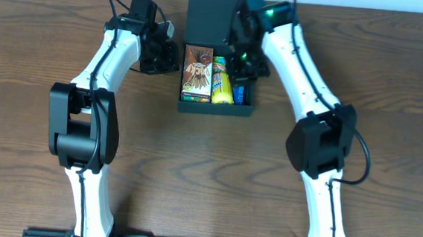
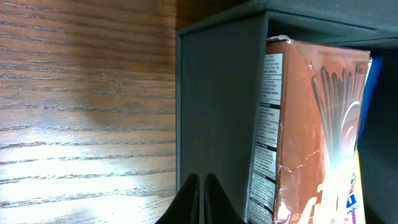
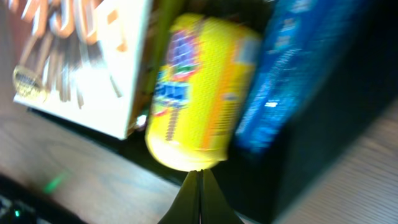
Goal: Pack container
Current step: 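Release the bottle and press it down beside the blue bar, then move the right gripper to the wrapped bars on the table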
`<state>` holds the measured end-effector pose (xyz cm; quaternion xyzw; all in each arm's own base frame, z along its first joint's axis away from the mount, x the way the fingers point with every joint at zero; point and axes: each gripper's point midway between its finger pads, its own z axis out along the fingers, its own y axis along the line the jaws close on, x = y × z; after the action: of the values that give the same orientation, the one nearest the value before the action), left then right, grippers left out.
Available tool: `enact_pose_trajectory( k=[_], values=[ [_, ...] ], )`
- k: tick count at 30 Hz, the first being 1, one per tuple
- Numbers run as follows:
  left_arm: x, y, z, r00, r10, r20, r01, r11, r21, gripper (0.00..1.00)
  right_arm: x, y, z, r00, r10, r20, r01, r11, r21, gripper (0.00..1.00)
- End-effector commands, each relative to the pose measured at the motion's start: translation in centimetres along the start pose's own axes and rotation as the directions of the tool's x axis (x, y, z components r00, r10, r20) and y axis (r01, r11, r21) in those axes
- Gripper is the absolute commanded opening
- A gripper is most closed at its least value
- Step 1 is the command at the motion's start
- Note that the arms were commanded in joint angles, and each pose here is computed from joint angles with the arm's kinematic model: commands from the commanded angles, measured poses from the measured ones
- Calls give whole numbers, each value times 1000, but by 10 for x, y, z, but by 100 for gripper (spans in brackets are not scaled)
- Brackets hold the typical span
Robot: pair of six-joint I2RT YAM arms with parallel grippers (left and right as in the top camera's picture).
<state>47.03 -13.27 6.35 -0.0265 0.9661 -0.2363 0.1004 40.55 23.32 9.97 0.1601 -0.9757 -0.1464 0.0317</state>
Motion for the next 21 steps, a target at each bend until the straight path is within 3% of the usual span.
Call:
enact_pose_trajectory(
  k=[1,21],
  values=[
    [5,6,6,1000,4,-22,-5,1000,-6,6,8,19,-5,997,-76,-3,76,997,-30,1],
    [5,6,6,1000,5,-22,-5,1000,-6,6,15,1,40,997,-64,-52,65,998,14,1]
  ],
)
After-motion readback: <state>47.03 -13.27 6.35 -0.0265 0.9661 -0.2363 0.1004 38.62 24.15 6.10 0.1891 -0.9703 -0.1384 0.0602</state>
